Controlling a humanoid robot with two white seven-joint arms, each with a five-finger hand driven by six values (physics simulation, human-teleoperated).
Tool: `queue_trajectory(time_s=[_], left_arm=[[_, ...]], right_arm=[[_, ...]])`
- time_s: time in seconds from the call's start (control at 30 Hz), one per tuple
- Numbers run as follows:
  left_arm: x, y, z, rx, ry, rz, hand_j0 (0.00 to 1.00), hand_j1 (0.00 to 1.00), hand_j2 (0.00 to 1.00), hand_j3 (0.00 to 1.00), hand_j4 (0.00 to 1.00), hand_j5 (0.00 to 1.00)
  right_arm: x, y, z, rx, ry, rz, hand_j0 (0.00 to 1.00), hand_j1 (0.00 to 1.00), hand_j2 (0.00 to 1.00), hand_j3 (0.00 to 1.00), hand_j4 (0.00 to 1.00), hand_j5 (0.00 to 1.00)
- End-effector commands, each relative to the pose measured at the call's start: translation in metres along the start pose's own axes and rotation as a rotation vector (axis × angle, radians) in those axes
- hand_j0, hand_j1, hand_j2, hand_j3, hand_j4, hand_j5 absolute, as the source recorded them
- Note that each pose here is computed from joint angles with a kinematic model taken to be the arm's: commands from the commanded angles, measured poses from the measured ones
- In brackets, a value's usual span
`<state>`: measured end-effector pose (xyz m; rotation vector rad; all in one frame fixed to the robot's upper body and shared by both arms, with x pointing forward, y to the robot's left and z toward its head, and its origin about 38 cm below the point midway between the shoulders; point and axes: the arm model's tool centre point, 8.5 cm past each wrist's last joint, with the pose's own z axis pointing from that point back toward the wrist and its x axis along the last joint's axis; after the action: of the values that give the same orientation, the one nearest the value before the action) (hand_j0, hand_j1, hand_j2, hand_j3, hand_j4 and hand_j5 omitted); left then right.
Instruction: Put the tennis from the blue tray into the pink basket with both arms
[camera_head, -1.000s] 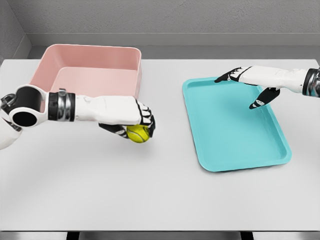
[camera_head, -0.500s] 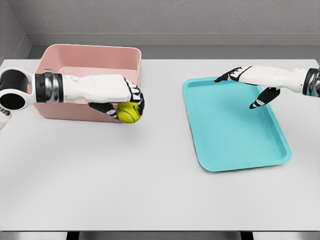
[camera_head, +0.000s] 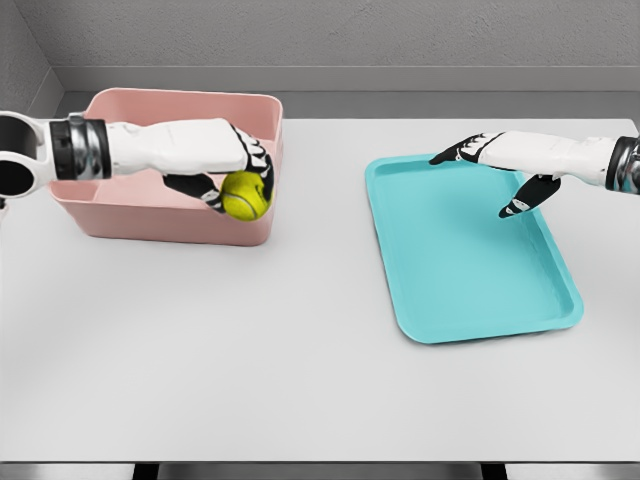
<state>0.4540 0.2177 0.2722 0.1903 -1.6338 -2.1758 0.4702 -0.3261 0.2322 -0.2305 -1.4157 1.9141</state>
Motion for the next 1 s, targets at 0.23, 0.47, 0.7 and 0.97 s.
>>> queue_trajectory(time_s=[0.23,0.47,0.7,0.97], left_arm=[[-0.026,0.009,0.012,0.035,0.068,0.043,0.5,0.5,0.5,0.5,0.5,0.5],[-0.045,0.007,0.016,0.044,0.121,0.076,0.5,0.5,0.5,0.5,0.5,0.5],[-0.06,0.002,0.02,0.05,0.166,0.111,0.5,0.5,0.5,0.5,0.5,0.5],[-0.064,0.005,0.025,0.065,0.183,0.113,0.54,0.54,0.54,0.54,0.54,0.54]], right_arm=[[0.0,-0.001,0.001,-0.005,0.0,-0.005,1.0,1.0,1.0,1.0,1.0,1.0],[0.0,-0.001,0.001,-0.005,0.0,-0.005,1.0,1.0,1.0,1.0,1.0,1.0],[0.0,-0.001,0.001,-0.005,0.0,-0.005,1.0,1.0,1.0,1.0,1.0,1.0],[0.0,-0.001,0.001,-0.005,0.0,-0.005,1.0,1.0,1.0,1.0,1.0,1.0]])
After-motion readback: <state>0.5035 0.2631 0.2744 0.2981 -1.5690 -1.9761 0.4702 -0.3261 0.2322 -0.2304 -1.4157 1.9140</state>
